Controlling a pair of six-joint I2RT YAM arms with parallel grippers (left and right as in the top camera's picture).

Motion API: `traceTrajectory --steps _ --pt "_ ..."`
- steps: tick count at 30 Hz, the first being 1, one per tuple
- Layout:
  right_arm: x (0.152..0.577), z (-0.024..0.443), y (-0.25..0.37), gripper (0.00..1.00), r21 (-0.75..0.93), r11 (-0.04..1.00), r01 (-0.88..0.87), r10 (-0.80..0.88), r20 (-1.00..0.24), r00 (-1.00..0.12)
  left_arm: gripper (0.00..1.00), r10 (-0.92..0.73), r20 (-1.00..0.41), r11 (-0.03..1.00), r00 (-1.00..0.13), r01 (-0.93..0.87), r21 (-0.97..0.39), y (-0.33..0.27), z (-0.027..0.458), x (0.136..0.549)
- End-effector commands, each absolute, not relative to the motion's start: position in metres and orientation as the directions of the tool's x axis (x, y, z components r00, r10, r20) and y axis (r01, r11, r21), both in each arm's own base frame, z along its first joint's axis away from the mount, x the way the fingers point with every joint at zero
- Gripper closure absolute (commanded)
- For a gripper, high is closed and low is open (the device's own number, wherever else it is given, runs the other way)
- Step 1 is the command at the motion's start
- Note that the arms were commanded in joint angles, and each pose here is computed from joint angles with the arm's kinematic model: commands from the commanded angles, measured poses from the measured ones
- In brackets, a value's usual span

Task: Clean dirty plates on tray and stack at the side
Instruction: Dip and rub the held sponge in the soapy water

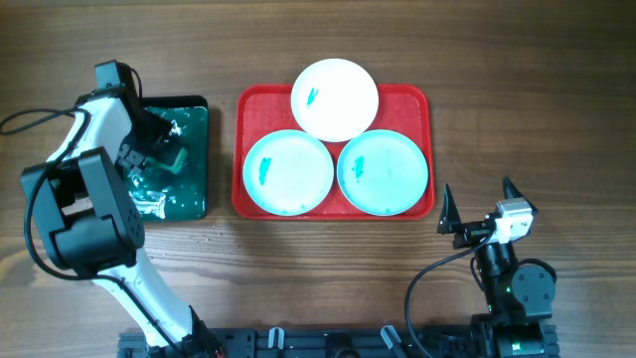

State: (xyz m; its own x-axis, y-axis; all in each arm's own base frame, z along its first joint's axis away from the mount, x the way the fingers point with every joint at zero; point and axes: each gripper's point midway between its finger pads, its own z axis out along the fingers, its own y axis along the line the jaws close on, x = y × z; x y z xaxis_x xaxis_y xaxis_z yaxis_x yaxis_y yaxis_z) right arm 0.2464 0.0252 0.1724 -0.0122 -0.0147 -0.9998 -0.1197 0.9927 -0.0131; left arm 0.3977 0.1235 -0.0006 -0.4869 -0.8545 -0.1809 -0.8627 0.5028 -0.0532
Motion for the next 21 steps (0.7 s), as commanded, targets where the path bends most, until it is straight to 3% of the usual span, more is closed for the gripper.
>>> traceTrajectory --steps 1,2,3,6,7,9,10,11,12,18,19,21 --pt "0.246 0.172 0.025 0.0 -0.025 0.993 -0.117 -0.026 -1.0 -0.008 0.0 -0.86 0.082 0.497 -0.503 -0.864 -0.085 0.08 -0.034 0.37" --pt "0.246 0.172 0.025 0.0 -0.025 0.993 -0.117 -0.026 -1.0 -0.008 0.0 -0.856 0.122 0.493 -0.502 -0.865 -0.096 0.072 -0.033 0.366" --pt "0.246 0.172 0.025 0.0 -0.025 0.993 -0.117 -0.026 -1.0 -0.008 0.09 -0.854 0.144 0.49 -0.5 -0.866 -0.102 0.068 -0.033 0.364" --pt "0.246 0.172 0.025 0.0 -0.025 0.993 -0.117 -0.026 -1.0 -0.008 0.82 -0.851 0.17 0.487 -0.497 -0.867 -0.102 0.064 -0.032 0.361" --pt "0.246 0.172 0.025 0.0 -0.025 0.993 -0.117 -0.026 -1.0 -0.008 0.96 -0.851 0.17 0.487 -0.497 -0.867 -0.102 0.064 -0.032 0.361" --pt "0.246 0.172 0.025 0.0 -0.025 0.993 -0.117 -0.026 -1.0 -0.008 0.96 -0.851 0.166 0.487 -0.498 -0.867 -0.102 0.065 -0.032 0.361" --pt "0.246 0.172 0.025 0.0 -0.025 0.993 -0.117 -0.026 -1.0 -0.008 0.77 -0.851 0.166 0.487 -0.497 -0.867 -0.101 0.065 -0.032 0.361" --pt "0.246 0.172 0.025 0.0 -0.025 0.993 -0.117 -0.026 -1.0 -0.008 0.31 -0.851 0.168 0.487 -0.498 -0.867 -0.1 0.065 -0.032 0.361" --pt "0.246 0.172 0.025 0.0 -0.025 0.993 -0.117 -0.026 -1.0 -0.008 0.0 -0.851 0.172 0.487 -0.497 -0.868 -0.097 0.064 -0.032 0.36" --pt "0.246 0.172 0.025 0.0 -0.025 0.993 -0.117 -0.026 -1.0 -0.008 0.0 -0.846 0.233 0.485 -0.48 -0.874 -0.039 0.058 -0.03 0.34" --pt "0.246 0.172 0.025 0.0 -0.025 0.993 -0.117 -0.026 -1.0 -0.008 0.33 -0.844 0.245 0.484 -0.477 -0.874 -0.032 0.057 -0.029 0.337" --pt "0.246 0.172 0.025 0.0 -0.025 0.993 -0.117 -0.026 -1.0 -0.008 0.77 -0.844 0.246 0.484 -0.476 -0.874 -0.03 0.057 -0.029 0.337"
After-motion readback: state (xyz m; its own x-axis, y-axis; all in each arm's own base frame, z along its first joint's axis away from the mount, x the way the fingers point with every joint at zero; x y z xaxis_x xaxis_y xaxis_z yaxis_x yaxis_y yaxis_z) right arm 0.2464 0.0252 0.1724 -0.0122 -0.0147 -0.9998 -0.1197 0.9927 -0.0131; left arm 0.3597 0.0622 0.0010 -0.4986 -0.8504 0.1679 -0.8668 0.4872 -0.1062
